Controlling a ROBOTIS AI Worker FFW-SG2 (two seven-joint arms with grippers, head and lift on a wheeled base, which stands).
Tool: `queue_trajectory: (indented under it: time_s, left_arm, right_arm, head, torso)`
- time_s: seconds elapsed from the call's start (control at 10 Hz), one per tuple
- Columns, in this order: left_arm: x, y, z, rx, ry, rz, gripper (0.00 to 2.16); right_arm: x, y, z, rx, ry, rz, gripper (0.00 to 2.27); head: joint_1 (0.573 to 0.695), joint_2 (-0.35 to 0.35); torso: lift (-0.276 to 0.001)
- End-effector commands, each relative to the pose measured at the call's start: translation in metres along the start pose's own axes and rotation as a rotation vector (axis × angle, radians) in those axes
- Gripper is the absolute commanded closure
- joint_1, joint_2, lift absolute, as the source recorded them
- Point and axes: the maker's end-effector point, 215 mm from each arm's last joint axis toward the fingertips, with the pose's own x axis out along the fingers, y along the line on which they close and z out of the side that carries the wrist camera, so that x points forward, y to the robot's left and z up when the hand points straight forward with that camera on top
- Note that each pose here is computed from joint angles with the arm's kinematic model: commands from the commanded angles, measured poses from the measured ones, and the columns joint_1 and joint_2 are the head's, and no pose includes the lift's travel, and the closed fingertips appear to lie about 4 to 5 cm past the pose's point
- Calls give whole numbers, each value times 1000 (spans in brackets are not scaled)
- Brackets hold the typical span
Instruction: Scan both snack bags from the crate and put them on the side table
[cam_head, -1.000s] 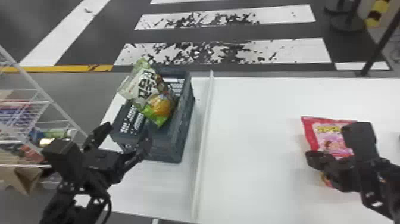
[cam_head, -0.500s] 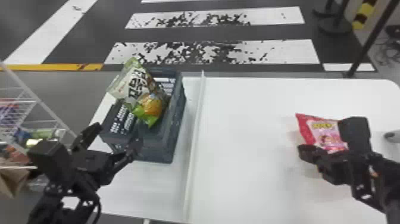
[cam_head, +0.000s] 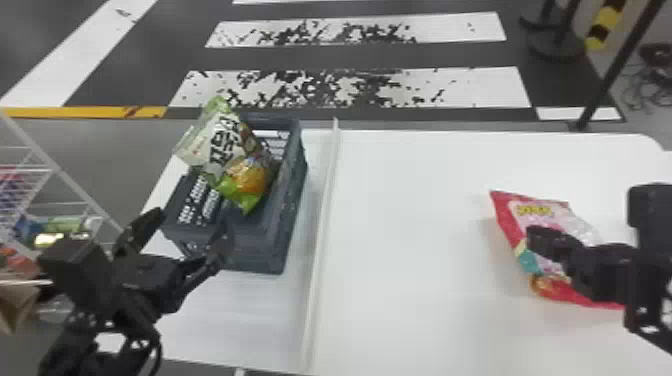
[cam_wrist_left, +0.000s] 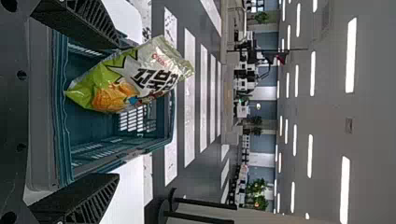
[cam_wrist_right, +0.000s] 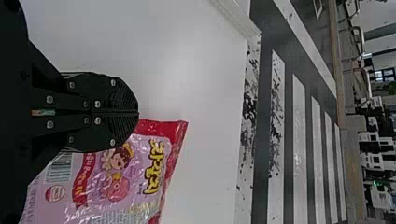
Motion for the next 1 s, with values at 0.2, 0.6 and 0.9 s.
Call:
queue_trajectory:
  time_s: [0.2,0.6,0.9]
  left_arm:
    - [2,-8,1,-3,-2,-19,-2]
    - [0,-5,0,1,-3,-14,-2]
    - [1,-5,-1,-1,-2,-14,-1]
  right_arm:
    - [11,-34,-28,8,38,-56,2243]
    - [39,-33,-74,-36,120,-66,2243]
    - [51,-30,-82,-45,121,-58,2243]
  head:
    - [695,52]
    - [695,30]
    - [695,45]
  torso:
    - [-87]
    - [-87]
    - [-87]
